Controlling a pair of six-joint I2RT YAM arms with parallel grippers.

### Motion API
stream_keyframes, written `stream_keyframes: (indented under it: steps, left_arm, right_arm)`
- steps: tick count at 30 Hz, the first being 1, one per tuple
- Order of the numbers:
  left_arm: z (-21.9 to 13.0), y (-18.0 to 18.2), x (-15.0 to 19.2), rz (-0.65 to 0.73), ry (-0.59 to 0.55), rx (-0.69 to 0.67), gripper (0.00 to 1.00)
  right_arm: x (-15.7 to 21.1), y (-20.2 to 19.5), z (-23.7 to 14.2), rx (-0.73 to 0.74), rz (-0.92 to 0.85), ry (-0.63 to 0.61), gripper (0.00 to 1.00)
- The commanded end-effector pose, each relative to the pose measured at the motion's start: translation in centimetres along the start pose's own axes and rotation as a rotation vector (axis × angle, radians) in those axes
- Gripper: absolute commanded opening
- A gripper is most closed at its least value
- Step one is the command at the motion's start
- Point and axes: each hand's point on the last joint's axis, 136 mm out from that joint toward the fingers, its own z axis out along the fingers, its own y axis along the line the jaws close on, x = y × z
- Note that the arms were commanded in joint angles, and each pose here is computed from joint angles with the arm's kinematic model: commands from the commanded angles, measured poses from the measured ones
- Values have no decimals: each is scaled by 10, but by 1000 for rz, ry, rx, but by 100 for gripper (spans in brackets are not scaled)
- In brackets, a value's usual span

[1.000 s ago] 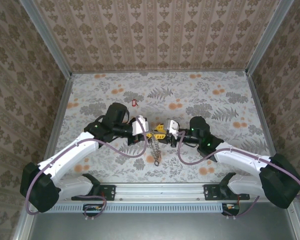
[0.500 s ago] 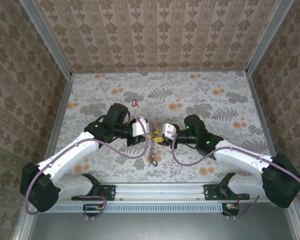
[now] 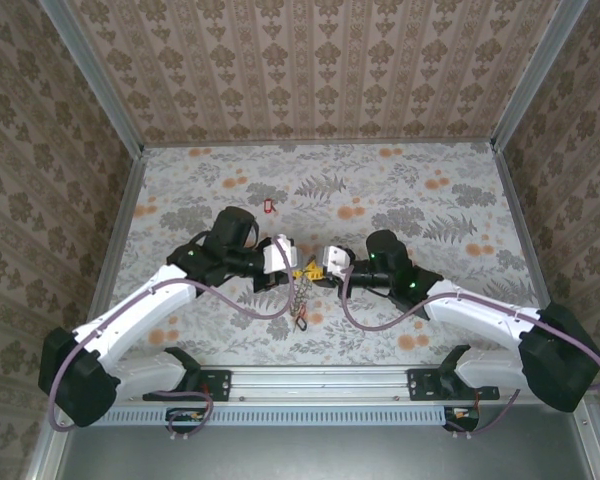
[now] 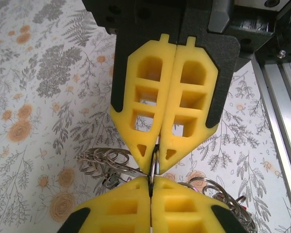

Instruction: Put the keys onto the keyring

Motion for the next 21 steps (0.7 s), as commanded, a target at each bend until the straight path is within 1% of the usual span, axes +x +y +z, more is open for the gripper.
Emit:
stream_keyframes:
  steps: [1, 3, 5, 10, 14, 16, 17, 18, 19, 20, 21]
  left_arm:
    - [-12, -8, -21, 52, -117, 15, 18]
    - [-14, -7, -20, 48, -134, 2, 24]
    - [-15, -7, -17, 40, -133, -6, 27]
    - [-15, -4, -16, 23, -150, -10, 30]
    - [-9, 0, -18, 11, -159, 1, 31]
    - [-7, 0, -19, 12, -159, 15, 28]
    - [-7, -1, -21, 17, -164, 22, 25]
    - [-7, -2, -23, 22, -170, 29, 18]
    - [-7, -3, -23, 26, -174, 34, 13]
    - [-7, -4, -23, 29, -176, 38, 10]
    - [-7, -4, -23, 29, -174, 40, 10]
  right_arm:
    - [-30, -5, -10, 26, 25, -146, 0]
    - [-34, -4, -12, 15, 39, -179, 0]
    - [-35, -1, -13, 4, 41, -194, 0]
    - [-38, 3, -14, -23, 32, -209, 0]
    - [-42, 5, -14, -38, 21, -221, 0]
    - [-43, 5, -15, -39, 20, -224, 0]
    - [-43, 5, -15, -38, 20, -222, 0]
    - [-44, 6, -15, -40, 17, -222, 0]
    - [-44, 6, -16, -39, 17, -222, 0]
    - [-44, 6, -16, -38, 15, -222, 0]
    - [-44, 6, -17, -37, 13, -223, 0]
